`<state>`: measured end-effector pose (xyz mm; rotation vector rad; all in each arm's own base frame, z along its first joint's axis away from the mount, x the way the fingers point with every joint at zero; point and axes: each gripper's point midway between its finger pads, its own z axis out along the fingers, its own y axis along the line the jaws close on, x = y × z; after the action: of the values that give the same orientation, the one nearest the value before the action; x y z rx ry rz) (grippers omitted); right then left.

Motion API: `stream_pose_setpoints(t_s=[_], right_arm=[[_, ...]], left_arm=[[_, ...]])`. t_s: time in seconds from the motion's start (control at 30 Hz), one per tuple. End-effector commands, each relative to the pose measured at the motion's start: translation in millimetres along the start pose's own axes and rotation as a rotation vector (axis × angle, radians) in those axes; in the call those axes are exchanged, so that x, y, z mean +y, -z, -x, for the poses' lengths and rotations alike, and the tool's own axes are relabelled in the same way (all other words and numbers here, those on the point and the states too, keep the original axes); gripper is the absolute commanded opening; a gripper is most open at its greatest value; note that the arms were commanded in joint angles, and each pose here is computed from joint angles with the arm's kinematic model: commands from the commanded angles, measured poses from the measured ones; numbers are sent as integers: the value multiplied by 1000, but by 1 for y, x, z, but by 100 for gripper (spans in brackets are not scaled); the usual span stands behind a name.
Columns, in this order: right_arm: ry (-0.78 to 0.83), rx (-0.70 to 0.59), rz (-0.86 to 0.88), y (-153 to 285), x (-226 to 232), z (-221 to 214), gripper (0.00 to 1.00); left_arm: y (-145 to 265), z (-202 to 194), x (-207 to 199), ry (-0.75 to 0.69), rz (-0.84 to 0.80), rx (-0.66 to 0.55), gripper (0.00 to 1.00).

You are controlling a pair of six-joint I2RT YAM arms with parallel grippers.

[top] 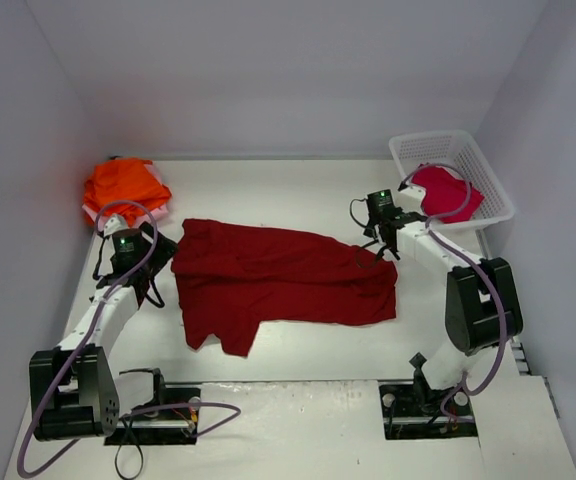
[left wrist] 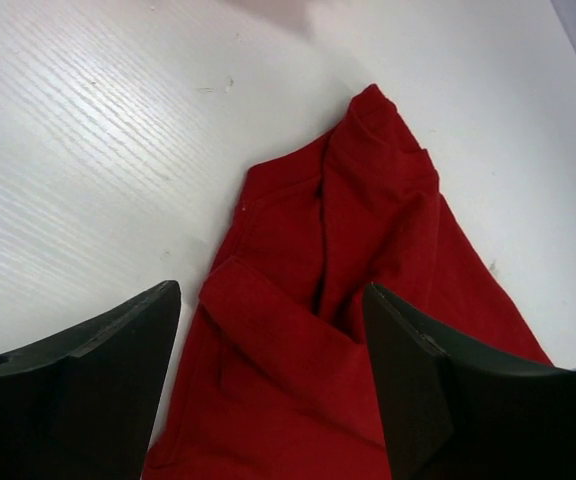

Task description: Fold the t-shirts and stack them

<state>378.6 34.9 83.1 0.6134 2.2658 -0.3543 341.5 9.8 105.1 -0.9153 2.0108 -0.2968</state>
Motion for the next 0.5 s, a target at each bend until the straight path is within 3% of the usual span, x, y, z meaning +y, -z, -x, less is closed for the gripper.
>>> stream_pose_setpoints(t_s=[0.0, 0.47], right_arm=[[5, -9, 27, -7, 5, 6, 84], [9, 72, 114, 5, 14, -50, 84]], left_arm=[[1, 32, -37, 36, -120, -76, 68], [-29, 2, -101, -18, -233, 0, 68]])
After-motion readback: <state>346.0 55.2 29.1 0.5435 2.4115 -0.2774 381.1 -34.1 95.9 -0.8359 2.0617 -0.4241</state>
